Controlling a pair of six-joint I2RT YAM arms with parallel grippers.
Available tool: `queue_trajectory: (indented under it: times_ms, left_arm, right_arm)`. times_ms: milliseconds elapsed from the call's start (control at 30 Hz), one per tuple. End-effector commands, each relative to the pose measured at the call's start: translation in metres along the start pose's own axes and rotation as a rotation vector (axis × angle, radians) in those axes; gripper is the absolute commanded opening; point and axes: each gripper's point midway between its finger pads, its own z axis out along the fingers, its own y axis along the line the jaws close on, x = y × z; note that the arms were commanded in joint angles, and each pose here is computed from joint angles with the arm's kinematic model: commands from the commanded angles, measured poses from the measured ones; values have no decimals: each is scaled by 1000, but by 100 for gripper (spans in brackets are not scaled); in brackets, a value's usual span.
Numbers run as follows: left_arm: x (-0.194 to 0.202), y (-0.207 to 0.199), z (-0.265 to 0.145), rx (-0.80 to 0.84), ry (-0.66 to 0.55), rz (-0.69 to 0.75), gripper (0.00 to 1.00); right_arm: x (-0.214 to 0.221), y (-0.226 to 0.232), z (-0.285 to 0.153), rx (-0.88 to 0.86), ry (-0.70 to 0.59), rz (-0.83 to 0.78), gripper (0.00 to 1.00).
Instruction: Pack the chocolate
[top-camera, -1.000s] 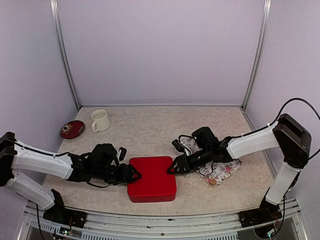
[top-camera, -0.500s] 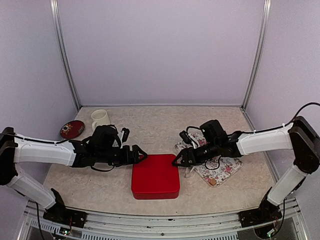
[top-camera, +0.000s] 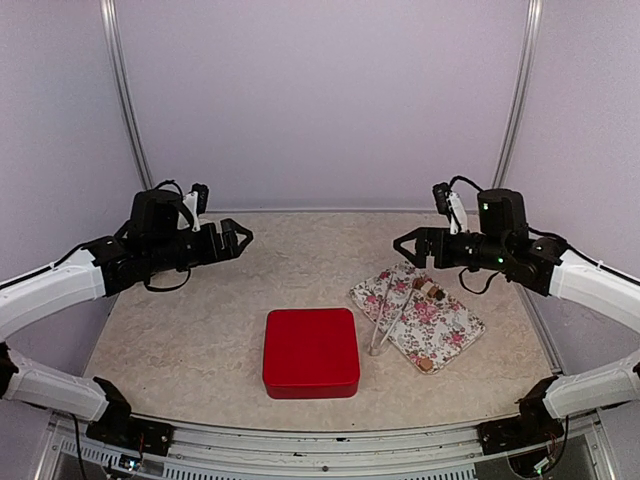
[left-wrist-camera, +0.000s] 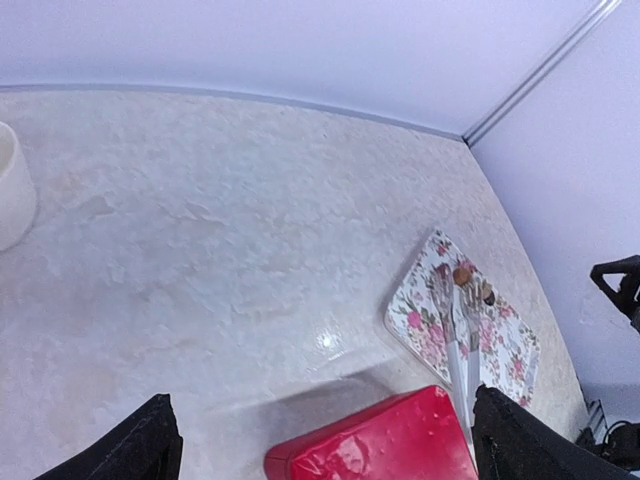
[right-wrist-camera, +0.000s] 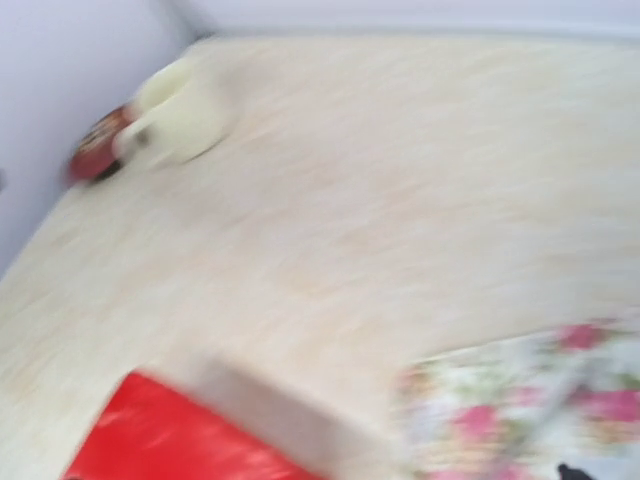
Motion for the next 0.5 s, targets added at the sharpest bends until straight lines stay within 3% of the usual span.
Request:
queue_trajectory:
  times_ms: [0, 133, 467]
  left_arm:
    - [-15, 33, -22, -123, -59, 29, 99]
    - [-17, 59, -35, -168, -99, -9, 99]
    - [27, 110, -32, -305, -28, -99, 99]
  right_arm:
    - [-9, -51, -31, 246, -54, 27, 100]
    - [3, -80, -55, 327, -101, 62, 100]
    - [52, -113, -73, 335, -141, 179, 100]
